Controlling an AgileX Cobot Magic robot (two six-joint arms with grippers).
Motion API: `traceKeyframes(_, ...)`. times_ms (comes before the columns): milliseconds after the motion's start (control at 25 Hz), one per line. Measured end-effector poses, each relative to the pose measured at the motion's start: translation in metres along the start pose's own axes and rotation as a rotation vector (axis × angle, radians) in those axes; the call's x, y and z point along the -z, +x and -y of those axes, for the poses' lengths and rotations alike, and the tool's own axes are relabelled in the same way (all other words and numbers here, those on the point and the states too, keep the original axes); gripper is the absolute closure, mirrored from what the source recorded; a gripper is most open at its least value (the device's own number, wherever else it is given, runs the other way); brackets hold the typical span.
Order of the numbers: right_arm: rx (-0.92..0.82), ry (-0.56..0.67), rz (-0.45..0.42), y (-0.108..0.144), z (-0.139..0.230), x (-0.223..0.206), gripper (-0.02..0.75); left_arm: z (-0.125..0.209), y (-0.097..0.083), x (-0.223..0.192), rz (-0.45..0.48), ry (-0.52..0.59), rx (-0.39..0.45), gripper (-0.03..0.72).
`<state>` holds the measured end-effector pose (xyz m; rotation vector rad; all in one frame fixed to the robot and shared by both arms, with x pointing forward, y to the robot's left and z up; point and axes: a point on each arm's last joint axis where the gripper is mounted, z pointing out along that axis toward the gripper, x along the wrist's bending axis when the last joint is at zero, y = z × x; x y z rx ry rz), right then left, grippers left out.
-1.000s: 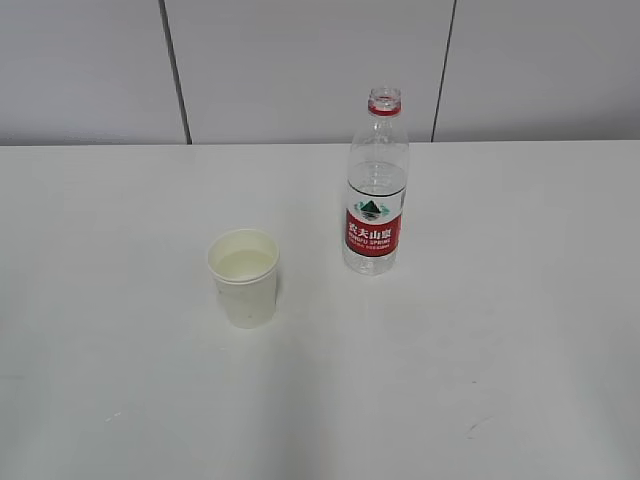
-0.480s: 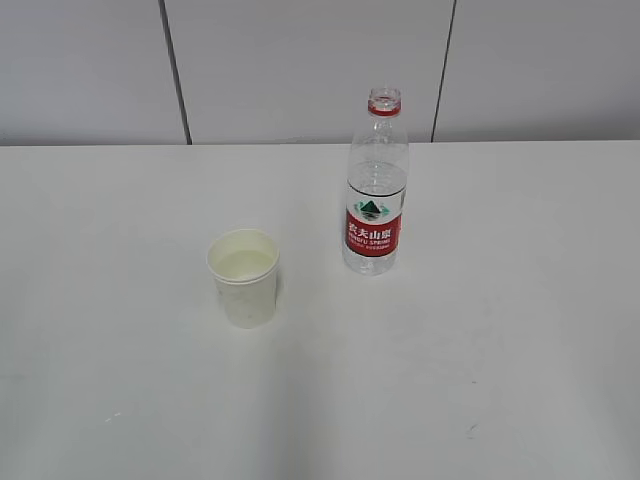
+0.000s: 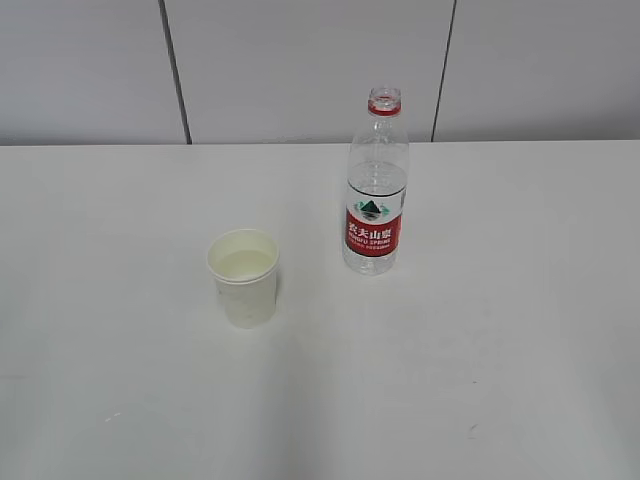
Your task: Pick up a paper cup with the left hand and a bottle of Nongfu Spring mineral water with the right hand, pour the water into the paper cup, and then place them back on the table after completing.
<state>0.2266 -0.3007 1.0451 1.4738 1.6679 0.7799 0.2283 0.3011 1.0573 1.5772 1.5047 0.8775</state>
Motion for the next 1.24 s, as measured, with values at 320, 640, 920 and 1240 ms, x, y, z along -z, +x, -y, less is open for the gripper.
traceKeyframes(320, 0.0, 0.0, 0.0, 0.0, 0.0, 0.0, 0.151, 0.0, -0.0005, 0.0, 0.006, 0.0, 0.003, 0.202)
traceKeyframes(640, -0.002, -0.002, 0.0, 0.0, -0.0002, 0.0, 0.151, 0.0, -0.0005, 0.0, 0.006, 0.0, 0.003, 0.202)
traceKeyframes(920, -0.002, -0.002, 0.0, 0.0, -0.0002, 0.0, 0.151, 0.0, -0.0005, 0.0, 0.006, 0.0, 0.003, 0.202)
traceKeyframes(1240, -0.002, -0.002, 0.0, 0.0, -0.0002, 0.0, 0.151, 0.0, -0.0005, 0.0, 0.006, 0.0, 0.003, 0.202)
